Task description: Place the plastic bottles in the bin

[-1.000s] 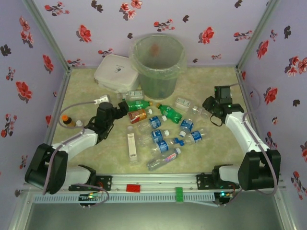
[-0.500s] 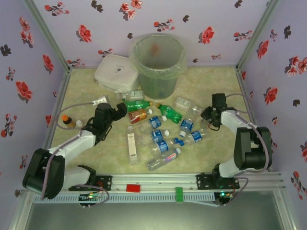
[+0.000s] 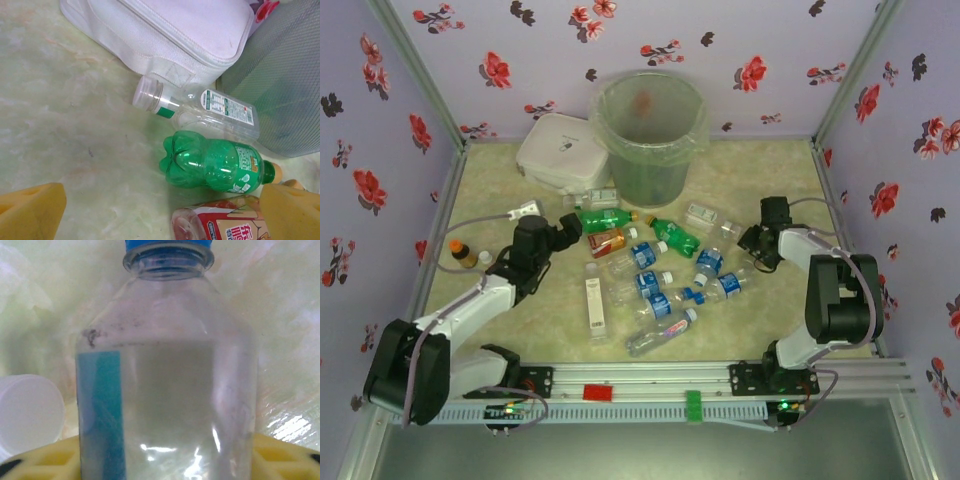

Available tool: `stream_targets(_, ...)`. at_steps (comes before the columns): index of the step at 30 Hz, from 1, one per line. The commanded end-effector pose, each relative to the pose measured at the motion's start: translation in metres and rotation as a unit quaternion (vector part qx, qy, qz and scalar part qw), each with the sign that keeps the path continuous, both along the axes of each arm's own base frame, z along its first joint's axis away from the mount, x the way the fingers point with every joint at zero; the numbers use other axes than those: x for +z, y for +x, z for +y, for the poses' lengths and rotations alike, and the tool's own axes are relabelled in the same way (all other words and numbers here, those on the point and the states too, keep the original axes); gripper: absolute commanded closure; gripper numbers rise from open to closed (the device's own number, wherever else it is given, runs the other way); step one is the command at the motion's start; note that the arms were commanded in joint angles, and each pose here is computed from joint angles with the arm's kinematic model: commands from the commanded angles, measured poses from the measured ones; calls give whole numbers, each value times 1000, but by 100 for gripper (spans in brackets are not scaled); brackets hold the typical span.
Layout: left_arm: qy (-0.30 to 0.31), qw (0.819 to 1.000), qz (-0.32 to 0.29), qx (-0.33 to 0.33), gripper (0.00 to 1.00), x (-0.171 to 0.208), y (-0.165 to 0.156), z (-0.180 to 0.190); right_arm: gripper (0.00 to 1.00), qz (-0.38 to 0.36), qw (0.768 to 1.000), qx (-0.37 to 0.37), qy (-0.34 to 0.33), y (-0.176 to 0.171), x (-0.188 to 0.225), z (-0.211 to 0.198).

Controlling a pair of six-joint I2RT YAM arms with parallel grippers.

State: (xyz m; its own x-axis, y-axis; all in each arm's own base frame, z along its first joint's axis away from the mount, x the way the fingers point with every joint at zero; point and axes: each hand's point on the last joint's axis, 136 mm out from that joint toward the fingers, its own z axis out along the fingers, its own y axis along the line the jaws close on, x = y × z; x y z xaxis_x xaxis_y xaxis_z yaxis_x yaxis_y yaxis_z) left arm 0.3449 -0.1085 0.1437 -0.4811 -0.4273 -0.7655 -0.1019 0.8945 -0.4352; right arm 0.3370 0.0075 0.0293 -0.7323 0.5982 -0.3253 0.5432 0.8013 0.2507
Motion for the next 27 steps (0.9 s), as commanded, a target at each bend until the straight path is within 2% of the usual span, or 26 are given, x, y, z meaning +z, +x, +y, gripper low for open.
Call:
stream_targets(1,1,1000,0,21,0,-3,-3,14,51,-33,999,1,-4,10,28,-3)
stream_targets(5,0,999,6,37,0,-9,-5,28,55,-89,996,20,-2,15,82,1)
stream_targets(9,0,999,12,49,0,-13,-6,38,57,-178,983,49,21,25,152,15)
stream_targets(14,-14,999,20,48,0,-15,0,41,59,-272,958,81,39,44,242,39)
stream_targets(19,-30,999,26,32,0,-17,8,32,59,-347,926,144,47,72,322,89)
stream_targets(23,-48,998,35,23,0,-19,9,26,59,-386,901,184,65,99,359,131)
stream_targets(27,-43,998,49,14,0,-16,7,24,59,-408,884,211,82,128,375,170)
